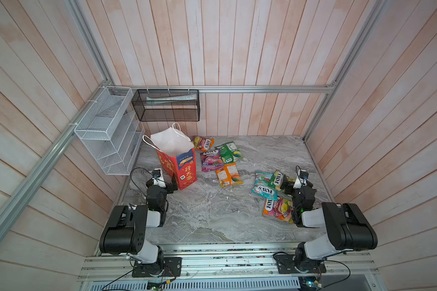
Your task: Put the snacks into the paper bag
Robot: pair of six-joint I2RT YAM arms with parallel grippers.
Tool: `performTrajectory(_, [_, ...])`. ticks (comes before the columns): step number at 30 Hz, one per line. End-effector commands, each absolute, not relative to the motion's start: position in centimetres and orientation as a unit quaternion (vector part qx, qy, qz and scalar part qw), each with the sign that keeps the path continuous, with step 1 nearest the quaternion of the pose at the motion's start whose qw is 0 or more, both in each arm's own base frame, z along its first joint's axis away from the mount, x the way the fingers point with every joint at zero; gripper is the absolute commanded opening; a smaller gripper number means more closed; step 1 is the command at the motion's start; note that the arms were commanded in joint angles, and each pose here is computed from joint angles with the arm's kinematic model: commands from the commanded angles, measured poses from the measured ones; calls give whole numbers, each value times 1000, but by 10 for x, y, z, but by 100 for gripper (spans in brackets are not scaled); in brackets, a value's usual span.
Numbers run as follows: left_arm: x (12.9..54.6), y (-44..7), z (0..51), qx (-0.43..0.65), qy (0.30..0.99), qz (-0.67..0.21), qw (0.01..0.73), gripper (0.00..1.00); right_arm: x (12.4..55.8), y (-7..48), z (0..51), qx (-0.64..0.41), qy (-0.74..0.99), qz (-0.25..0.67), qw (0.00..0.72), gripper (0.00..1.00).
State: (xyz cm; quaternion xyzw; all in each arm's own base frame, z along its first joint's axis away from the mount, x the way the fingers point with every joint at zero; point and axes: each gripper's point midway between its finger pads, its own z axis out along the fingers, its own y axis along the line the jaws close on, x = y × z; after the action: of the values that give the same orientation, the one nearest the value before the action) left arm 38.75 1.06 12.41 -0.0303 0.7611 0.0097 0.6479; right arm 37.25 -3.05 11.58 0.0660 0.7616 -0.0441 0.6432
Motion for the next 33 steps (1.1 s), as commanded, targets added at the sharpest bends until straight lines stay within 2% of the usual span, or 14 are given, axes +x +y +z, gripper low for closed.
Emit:
performTrajectory(1, [391, 10, 126, -22, 761, 9, 649, 100, 377, -28, 124, 62, 756, -41, 651, 98])
performTrajectory(33, [389, 14, 127, -25, 758, -10, 652, 100, 376, -29, 124, 65, 755, -40, 651, 98])
